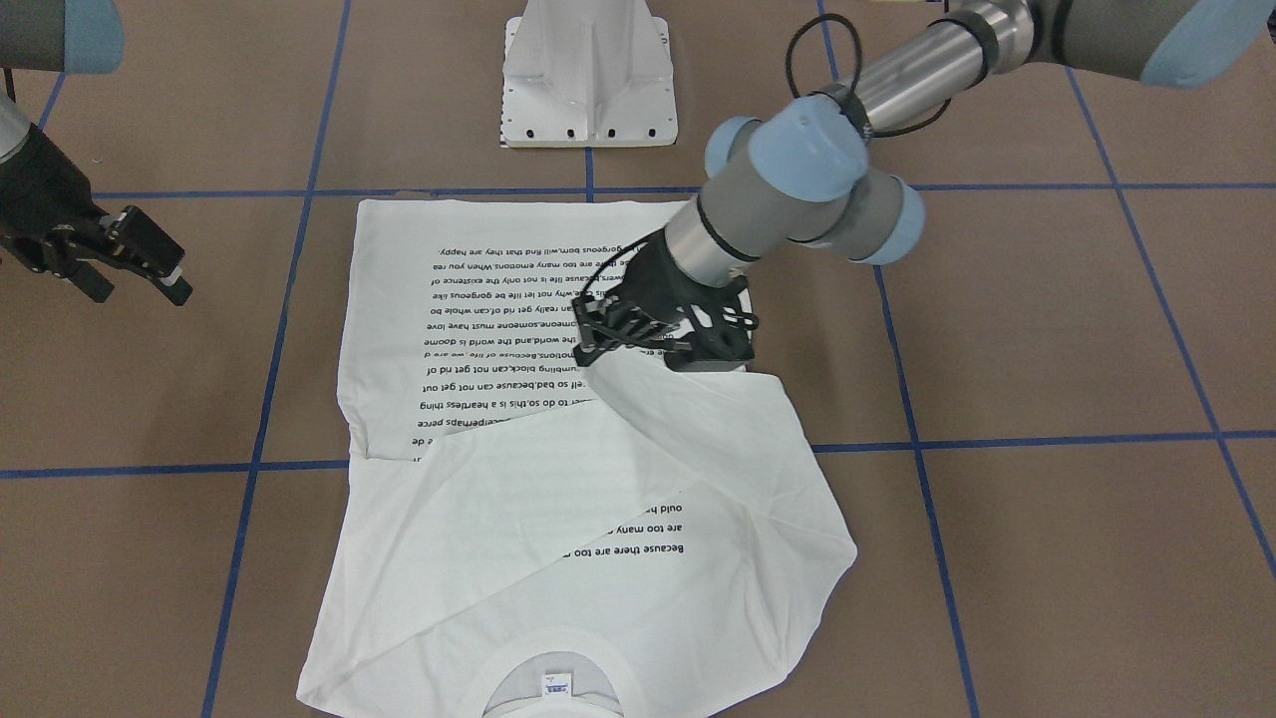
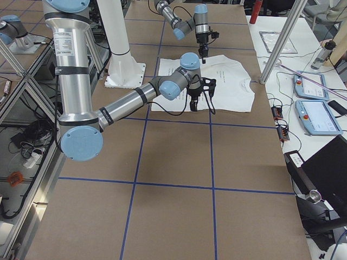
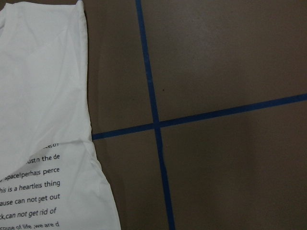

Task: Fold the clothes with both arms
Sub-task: 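Fold the held sleeve across the shirt front over the first sleeve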

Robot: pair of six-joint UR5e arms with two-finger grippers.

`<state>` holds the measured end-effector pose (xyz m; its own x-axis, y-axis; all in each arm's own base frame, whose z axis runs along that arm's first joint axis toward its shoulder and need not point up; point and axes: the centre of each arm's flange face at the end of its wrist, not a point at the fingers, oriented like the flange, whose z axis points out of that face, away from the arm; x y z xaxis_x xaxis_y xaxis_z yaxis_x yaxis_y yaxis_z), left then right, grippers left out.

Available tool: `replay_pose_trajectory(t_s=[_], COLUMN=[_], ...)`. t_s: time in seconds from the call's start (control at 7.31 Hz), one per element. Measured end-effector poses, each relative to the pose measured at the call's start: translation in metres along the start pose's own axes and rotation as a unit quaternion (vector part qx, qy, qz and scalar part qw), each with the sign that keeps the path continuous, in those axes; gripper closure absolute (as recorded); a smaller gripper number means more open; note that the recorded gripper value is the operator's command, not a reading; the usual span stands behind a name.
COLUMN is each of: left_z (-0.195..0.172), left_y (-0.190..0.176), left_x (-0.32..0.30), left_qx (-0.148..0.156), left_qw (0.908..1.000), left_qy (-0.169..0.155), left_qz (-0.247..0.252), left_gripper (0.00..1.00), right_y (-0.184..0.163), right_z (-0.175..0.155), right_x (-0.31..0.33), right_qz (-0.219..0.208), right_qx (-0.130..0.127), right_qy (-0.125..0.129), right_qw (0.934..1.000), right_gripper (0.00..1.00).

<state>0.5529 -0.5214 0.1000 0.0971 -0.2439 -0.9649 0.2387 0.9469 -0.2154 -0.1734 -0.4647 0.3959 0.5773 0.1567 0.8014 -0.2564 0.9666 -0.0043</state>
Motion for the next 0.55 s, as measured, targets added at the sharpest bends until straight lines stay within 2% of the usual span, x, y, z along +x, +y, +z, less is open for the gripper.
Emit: replay_pose_trajectory(t_s=[0.27,0.55], left_z=[0.055,0.089], left_y=[0.074,0.109], left_x=[0.049,0.071], left_qx=[0.04,0.068], left_qw=[0.9991,0.9975], left_qy=[0.01,0.006], left_qz=[0.005,0.021], left_gripper=[1.0,1.0], right_y=[-0.004,-0.004], right_z=[-0.008,-0.01], right_x=[0.038,0.05], right_qz=[-0.025,-0.03], right_qx=[0.007,0.008], right_qy=[0.018,0.024], right_qw=[0.9995,0.9992], right_gripper=[0.0,0.0])
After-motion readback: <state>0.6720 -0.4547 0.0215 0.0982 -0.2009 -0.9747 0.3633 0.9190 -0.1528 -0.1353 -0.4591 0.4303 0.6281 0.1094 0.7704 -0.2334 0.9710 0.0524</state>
